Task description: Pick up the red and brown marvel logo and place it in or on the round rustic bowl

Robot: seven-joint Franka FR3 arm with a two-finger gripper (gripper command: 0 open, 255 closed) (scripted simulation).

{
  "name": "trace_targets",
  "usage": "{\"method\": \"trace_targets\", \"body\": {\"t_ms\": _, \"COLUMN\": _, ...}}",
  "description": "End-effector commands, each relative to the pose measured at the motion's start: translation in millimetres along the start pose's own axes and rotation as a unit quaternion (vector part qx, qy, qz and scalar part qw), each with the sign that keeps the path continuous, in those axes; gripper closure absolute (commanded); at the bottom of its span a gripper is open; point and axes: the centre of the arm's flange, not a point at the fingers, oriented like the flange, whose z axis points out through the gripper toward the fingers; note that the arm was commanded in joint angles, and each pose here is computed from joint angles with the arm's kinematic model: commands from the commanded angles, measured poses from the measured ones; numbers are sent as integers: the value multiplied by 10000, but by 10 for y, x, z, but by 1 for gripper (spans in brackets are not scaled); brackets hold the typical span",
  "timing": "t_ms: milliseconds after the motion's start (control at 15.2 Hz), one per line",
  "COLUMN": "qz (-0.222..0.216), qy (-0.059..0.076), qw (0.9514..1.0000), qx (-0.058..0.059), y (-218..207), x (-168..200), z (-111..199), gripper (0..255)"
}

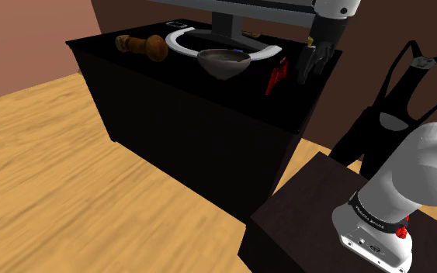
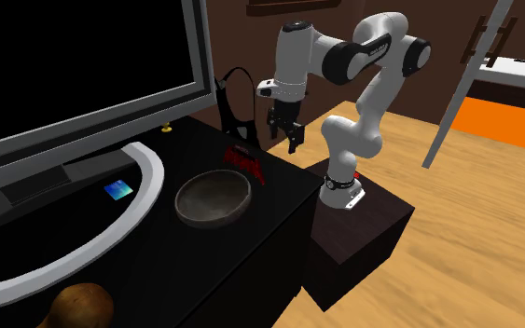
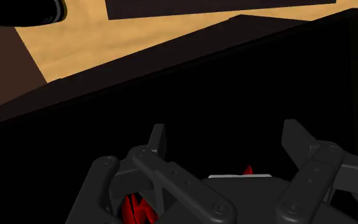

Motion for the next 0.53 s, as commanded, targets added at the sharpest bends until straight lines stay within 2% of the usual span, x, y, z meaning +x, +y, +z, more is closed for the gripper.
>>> {"method": "trace_targets", "body": {"t_ms": 0, "qz": 0, "qy": 0, "qw": 10000, "qx": 0, "y": 0, "x": 0, "z": 0, "gripper": 0}}
{"method": "trace_targets", "body": {"t_ms": 66, "qz": 630, "qy": -33, "qw": 9980, "qx": 48, "y": -25, "x": 133, "z": -20, "gripper": 0}}
{"method": "trace_targets", "body": {"t_ms": 132, "qz": 1257, "qy": -65, "qw": 9920, "qx": 97, "y": -33, "x": 268, "z": -40, "gripper": 0}}
{"method": "trace_targets", "body": {"t_ms": 198, "qz": 1880, "qy": -98, "qw": 9820, "qx": 145, "y": -24, "x": 403, "z": -58, "gripper": 0}}
{"method": "trace_targets", "body": {"t_ms": 264, "qz": 2495, "qy": -130, "qw": 9681, "qx": 192, "y": 2, "x": 536, "z": -76, "gripper": 0}}
{"method": "trace_targets", "body": {"t_ms": 330, "qz": 3099, "qy": -161, "qw": 9503, "qx": 238, "y": 45, "x": 665, "z": -92, "gripper": 0}}
{"method": "trace_targets", "body": {"t_ms": 396, "qz": 3692, "qy": -192, "qw": 9287, "qx": 284, "y": 104, "x": 788, "z": -107, "gripper": 0}}
{"method": "trace_targets", "body": {"t_ms": 462, "qz": 4269, "qy": -222, "qw": 9034, "qx": 328, "y": 178, "x": 902, "z": -120, "gripper": 0}}
